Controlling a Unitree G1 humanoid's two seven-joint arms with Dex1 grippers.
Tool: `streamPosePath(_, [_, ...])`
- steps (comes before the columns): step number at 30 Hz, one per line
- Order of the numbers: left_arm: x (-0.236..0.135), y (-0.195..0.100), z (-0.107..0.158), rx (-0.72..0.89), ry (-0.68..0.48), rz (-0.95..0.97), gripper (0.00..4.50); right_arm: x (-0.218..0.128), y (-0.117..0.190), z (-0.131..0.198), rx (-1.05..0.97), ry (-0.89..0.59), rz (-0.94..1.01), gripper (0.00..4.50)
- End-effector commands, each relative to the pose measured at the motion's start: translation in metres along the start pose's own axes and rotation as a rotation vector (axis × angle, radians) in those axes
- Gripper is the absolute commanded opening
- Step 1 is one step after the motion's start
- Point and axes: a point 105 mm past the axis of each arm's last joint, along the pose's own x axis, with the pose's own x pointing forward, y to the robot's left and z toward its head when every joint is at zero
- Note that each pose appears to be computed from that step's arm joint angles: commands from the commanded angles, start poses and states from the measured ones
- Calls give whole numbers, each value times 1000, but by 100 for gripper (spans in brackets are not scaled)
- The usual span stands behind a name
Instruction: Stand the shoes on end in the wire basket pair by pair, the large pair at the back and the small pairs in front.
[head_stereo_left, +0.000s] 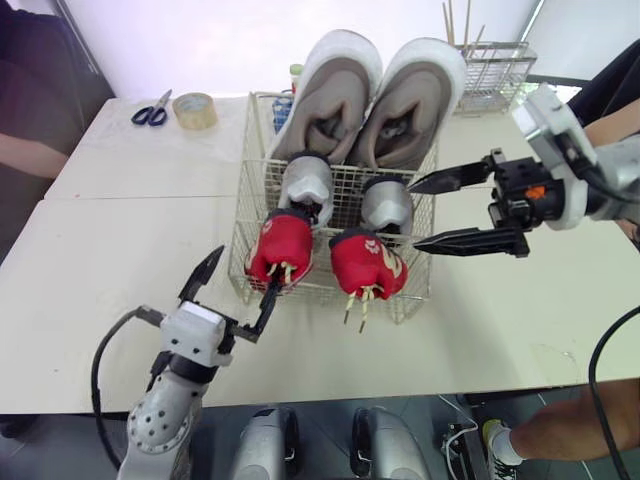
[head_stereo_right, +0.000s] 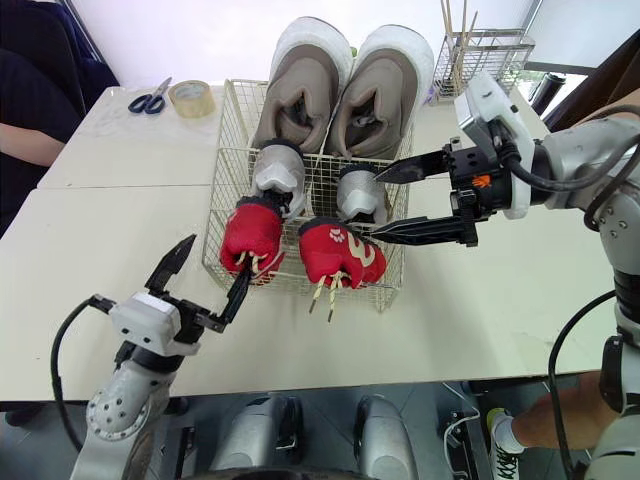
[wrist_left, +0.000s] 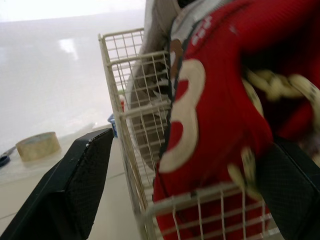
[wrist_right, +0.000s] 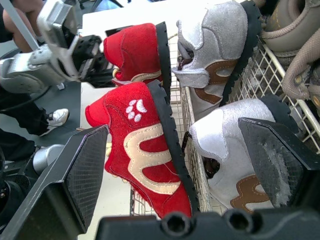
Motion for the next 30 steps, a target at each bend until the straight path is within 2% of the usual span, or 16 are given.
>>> streamPosePath(1, [-13,7,10,28,4,-15,445,-5,3,11,-58,-34,-18,450])
streamPosePath(10, [-44,25,14,120,82,-82,445,0,0,4,-45,-60,-20,450])
streamPosePath(13, [-45,27,19,100,102,-200,445,-7,0,0,-30,-57,-46,450])
streamPosePath(20, [-20,63,47,56,149,-248,445,-25,5,-8,20,-51,-108,450])
streamPosePath(24, [-12,67,57,26,167,-261,445,-37,7,-25,67,-11,-165,450])
streamPosePath(30, [-10,61,54,-55,208,-313,445,-48,30,-51,144,68,-216,450])
